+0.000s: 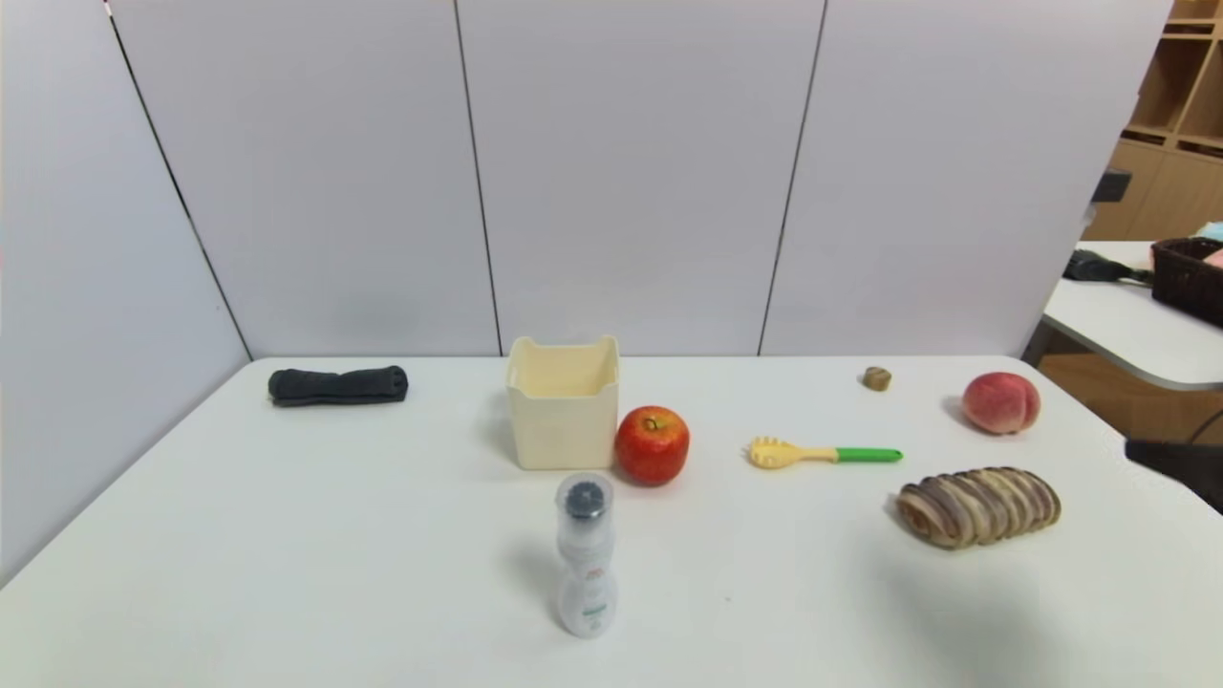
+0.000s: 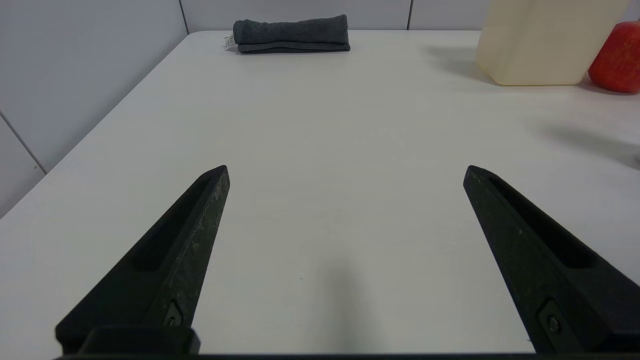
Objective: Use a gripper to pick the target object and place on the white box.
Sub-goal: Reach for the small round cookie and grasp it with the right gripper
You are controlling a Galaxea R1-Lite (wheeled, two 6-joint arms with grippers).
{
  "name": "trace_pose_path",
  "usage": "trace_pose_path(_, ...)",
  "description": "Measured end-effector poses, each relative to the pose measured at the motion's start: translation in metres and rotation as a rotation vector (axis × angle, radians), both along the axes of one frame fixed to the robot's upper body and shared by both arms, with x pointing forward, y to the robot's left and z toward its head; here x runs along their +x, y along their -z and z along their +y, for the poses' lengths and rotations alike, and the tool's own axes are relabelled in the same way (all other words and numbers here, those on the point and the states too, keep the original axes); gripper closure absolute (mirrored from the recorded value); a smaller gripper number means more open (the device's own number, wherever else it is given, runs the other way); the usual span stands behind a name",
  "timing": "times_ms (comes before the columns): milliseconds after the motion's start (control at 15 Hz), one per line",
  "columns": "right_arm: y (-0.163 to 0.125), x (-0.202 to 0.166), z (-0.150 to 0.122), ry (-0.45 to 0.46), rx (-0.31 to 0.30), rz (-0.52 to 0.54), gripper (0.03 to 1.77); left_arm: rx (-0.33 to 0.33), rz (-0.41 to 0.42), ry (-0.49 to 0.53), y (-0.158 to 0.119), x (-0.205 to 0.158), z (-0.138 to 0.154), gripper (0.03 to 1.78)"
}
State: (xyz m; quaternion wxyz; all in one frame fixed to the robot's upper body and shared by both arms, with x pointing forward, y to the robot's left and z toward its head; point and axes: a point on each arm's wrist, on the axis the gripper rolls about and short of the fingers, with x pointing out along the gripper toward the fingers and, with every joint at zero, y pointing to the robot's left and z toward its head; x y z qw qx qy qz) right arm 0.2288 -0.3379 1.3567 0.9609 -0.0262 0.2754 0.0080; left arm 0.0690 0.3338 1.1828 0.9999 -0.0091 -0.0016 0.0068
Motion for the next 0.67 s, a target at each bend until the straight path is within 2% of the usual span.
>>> trace_pose_path(133,-0.02,0.066,0.0,-0.007,-0.003,0.017,0.1,0.0,0.0,0.0,0.0,0.0,0.0,0.12)
trace_pose_path(333,-0.027,0.16,0.001,-0.019,-0.015,0.025,0.1,0.0,0.0,0.0,0.0,0.0,0.0,0.12)
trace_pose_path(467,-0.01,0.217,0.001,-0.039,-0.04,0.052,0.1,0.0,0.0,0.0,0.0,0.0,0.0,0.12)
trace_pose_path(667,0.025,0.275,0.002,-0.088,-0.108,0.093,0.1,0.0,0.0,0.0,0.0,0.0,0.0,0.12)
